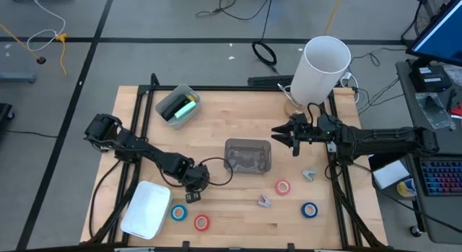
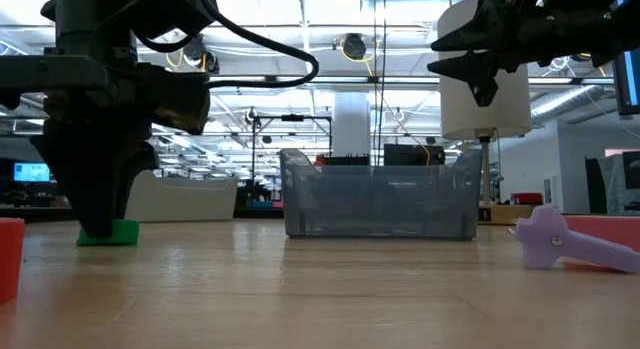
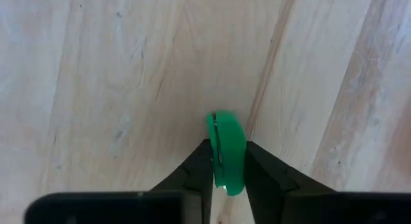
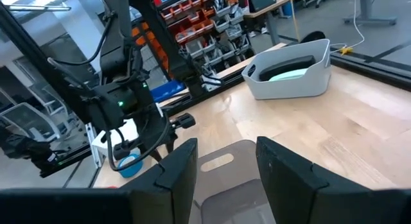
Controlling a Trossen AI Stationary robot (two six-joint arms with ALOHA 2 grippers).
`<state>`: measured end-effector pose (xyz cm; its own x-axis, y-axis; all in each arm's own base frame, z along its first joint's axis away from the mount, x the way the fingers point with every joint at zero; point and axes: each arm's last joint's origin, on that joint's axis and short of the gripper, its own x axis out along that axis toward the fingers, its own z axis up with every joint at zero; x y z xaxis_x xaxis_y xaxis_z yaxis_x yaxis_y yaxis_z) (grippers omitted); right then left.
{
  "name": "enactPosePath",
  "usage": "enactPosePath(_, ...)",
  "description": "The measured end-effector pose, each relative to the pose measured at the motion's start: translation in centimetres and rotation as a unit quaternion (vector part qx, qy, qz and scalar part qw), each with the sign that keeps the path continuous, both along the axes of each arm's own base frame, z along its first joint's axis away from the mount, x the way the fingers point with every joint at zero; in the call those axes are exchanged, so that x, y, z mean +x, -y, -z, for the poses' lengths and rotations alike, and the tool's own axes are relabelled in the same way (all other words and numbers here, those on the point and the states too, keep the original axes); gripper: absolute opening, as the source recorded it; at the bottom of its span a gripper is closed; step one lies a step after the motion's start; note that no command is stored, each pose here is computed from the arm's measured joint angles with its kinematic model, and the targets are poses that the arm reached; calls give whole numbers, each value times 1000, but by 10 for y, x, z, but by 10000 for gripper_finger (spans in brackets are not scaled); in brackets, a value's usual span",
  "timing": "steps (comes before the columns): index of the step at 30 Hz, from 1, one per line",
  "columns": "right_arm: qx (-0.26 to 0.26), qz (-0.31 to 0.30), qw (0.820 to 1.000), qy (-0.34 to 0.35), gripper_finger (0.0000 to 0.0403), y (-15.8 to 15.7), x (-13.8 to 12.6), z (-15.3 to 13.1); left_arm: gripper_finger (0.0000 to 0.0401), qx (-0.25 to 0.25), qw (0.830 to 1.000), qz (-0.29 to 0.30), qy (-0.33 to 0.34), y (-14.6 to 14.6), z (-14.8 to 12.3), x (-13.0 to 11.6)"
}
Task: Pick and place Stapler, Stapler remover, tape
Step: Put the green stapler into the gray bin
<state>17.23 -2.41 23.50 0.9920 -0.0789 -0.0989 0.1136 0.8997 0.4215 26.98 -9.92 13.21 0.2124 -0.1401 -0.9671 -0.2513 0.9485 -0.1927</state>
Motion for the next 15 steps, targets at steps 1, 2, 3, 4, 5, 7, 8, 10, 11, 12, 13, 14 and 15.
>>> enactPosePath(1,-1,0,1000,0,155,0,0,0,63,-1,1000,-1,3,-2,-2,0)
enactPosePath(2,-1,0,1000,0,155,0,0,0,58,-3,1000,1,6,-3,-4,0)
enactPosePath(3,-1,0,1000,0,155,0,0,0,55,-4,1000,4,11,-5,-7,0)
enactPosePath(4,0,0,1000,0,155,0,0,0,54,-2,1000,7,16,-8,-9,0)
enactPosePath(5,0,0,1000,0,155,0,0,0,54,10,1000,7,20,-12,-12,0)
enactPosePath(7,-1,0,1000,0,155,0,0,0,62,25,999,-4,31,-21,-18,0)
enactPosePath(8,-1,0,1000,0,155,0,0,0,68,33,999,-10,35,-26,-22,-1)
enactPosePath(10,-2,0,1000,0,155,0,0,0,79,45,998,-24,40,-38,-31,-3)
enactPosePath(11,-2,0,1000,0,155,0,0,0,82,50,997,-31,43,-45,-35,-4)
enactPosePath(12,-2,0,1000,0,155,0,0,0,83,59,997,-38,44,-53,-40,-6)
enactPosePath(13,-2,-1,1000,0,155,0,0,0,84,75,995,-46,51,-61,-47,-9)
enactPosePath(14,-2,-1,1000,0,155,0,0,0,85,91,992,-56,63,-69,-54,-11)
enactPosePath(15,-2,-1,1000,0,155,0,0,0,85,111,989,-68,76,-79,-62,-13)
